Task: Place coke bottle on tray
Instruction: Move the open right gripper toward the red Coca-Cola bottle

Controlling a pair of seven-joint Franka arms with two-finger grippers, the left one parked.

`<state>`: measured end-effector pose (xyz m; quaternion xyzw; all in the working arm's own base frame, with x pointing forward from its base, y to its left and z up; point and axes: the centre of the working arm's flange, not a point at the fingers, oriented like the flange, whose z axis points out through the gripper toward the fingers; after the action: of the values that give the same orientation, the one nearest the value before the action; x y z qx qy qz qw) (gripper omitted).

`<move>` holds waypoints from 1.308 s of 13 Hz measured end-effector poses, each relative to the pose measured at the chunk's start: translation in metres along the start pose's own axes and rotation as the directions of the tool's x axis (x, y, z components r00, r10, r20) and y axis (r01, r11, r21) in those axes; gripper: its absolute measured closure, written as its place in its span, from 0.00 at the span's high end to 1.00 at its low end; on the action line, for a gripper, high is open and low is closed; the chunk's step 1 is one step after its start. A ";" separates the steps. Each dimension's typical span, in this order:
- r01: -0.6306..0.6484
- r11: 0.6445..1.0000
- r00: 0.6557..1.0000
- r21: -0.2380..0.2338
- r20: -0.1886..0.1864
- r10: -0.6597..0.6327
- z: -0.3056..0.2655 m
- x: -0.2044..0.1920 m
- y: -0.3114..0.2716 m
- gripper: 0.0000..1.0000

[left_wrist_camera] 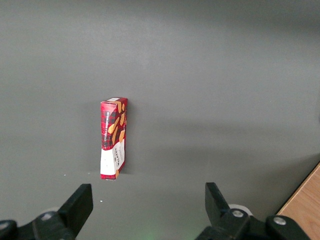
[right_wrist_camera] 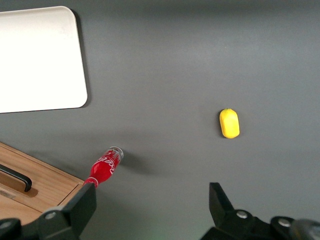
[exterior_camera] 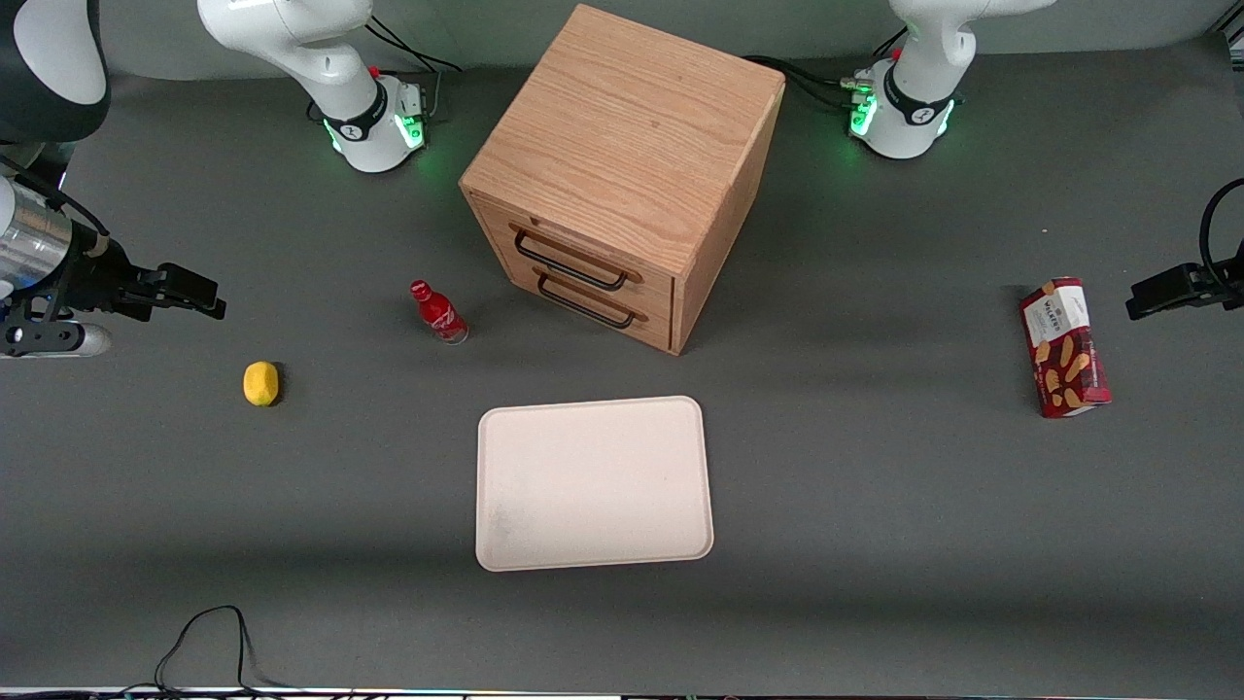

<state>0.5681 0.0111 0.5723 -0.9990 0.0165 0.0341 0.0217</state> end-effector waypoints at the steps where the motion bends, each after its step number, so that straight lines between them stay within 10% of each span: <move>1: 0.000 1.000 1.000 0.000 0.001 0.000 0.001 0.000 0.000 1.00; 17: -0.008 1.000 0.998 -0.016 0.057 0.009 0.127 -0.012 -0.179 1.00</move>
<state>0.5542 0.1959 0.4542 -0.9977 0.0199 0.0629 0.0140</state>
